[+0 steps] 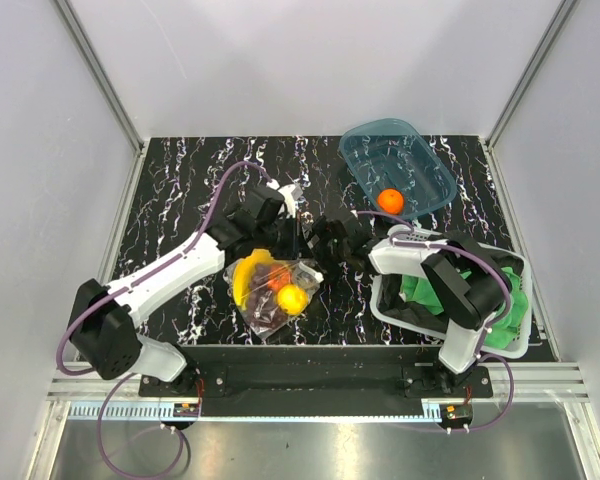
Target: Open the zip-top bag and remove the fake food
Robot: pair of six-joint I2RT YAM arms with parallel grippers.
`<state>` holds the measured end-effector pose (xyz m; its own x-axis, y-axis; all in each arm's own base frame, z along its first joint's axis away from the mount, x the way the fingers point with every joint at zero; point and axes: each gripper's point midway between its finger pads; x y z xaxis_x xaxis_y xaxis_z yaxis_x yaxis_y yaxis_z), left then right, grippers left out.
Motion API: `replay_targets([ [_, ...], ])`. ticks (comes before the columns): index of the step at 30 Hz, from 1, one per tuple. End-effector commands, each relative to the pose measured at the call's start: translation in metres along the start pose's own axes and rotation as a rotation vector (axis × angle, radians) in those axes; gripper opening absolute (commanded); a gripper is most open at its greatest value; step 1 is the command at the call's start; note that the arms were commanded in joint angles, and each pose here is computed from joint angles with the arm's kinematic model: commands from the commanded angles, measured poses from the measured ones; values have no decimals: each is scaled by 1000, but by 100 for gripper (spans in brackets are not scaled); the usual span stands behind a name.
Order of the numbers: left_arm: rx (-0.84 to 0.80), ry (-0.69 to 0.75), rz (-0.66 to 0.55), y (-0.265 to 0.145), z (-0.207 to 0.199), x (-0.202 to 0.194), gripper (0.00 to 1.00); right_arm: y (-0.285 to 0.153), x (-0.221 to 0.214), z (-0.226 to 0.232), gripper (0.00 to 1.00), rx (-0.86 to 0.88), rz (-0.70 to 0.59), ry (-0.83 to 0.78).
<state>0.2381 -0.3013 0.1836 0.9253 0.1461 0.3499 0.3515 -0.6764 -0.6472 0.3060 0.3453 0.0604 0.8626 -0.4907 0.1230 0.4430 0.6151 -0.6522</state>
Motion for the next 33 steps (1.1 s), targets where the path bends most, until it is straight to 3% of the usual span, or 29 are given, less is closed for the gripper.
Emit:
replay_targets([
  [1,-184,81,18,-8,-49,6,0,15,31,-37,98,-180,-118,99],
  [8,-160,128,43,-1,-40,3,0,29,36,-27,100,-124,-67,-35],
  [11,-144,129,46,2,-33,5,0,34,32,-23,95,-103,-34,-72],
  [16,-113,103,20,-1,-18,15,0,27,24,-22,76,-61,-6,-108],
  [18,-105,94,-8,-7,-14,23,0,13,26,-9,62,-20,-29,-140],
  [23,-78,93,-36,-12,0,27,0,-18,21,6,38,39,-30,-254],
  [33,-46,103,-42,-22,14,23,0,-91,20,28,29,56,-86,-394],
])
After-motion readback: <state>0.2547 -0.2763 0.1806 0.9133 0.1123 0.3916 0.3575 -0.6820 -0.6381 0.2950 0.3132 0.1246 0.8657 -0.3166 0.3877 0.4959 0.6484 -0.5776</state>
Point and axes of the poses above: each gripper's point midway between its finger pads, its own y axis out along the fingers, its own z axis along the line the jaws close on, x = y × z, and after that the axes turned 11 degrees about -y, right-handed
